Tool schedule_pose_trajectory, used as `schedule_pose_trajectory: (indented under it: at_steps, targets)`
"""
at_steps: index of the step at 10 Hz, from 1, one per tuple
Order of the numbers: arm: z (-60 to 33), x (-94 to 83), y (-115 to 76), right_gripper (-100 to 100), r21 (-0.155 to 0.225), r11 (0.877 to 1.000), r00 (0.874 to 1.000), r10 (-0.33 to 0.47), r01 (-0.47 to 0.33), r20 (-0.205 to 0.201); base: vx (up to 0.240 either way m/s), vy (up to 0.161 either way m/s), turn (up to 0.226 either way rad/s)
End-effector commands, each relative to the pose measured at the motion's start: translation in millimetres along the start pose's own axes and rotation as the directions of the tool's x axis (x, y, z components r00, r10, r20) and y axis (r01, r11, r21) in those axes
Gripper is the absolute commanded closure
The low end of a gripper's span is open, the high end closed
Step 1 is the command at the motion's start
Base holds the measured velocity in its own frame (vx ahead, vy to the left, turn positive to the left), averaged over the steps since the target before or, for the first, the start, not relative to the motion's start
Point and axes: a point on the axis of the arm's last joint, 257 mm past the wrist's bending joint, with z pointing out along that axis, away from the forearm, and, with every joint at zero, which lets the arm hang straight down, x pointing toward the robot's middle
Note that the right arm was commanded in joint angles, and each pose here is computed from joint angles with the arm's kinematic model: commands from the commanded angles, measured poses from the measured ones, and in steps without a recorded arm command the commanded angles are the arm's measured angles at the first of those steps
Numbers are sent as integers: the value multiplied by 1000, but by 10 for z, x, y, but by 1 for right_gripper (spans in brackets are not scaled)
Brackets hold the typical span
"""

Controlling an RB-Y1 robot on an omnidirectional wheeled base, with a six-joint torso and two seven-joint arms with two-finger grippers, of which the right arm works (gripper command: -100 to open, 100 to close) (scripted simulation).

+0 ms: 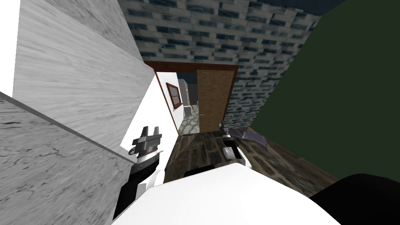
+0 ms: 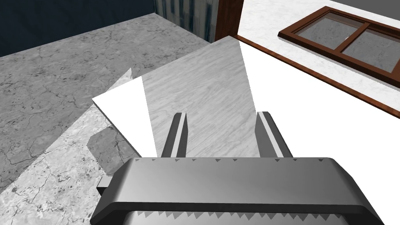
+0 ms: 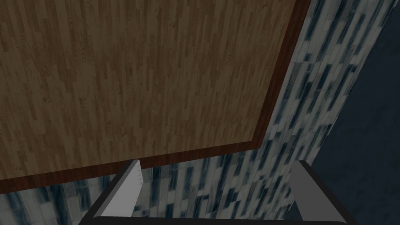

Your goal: Pull the door open

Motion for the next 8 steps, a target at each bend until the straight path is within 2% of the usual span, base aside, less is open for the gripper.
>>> schedule_pose_trajectory:
  at_steps: [1,8]
  targets:
    - [-5,-41,-110,-100,13,1000,1000,-12,12,1,88,-13,68]
    - [-18,-255,-652,-100,79,995,998,-56,55,14,102,3,69]
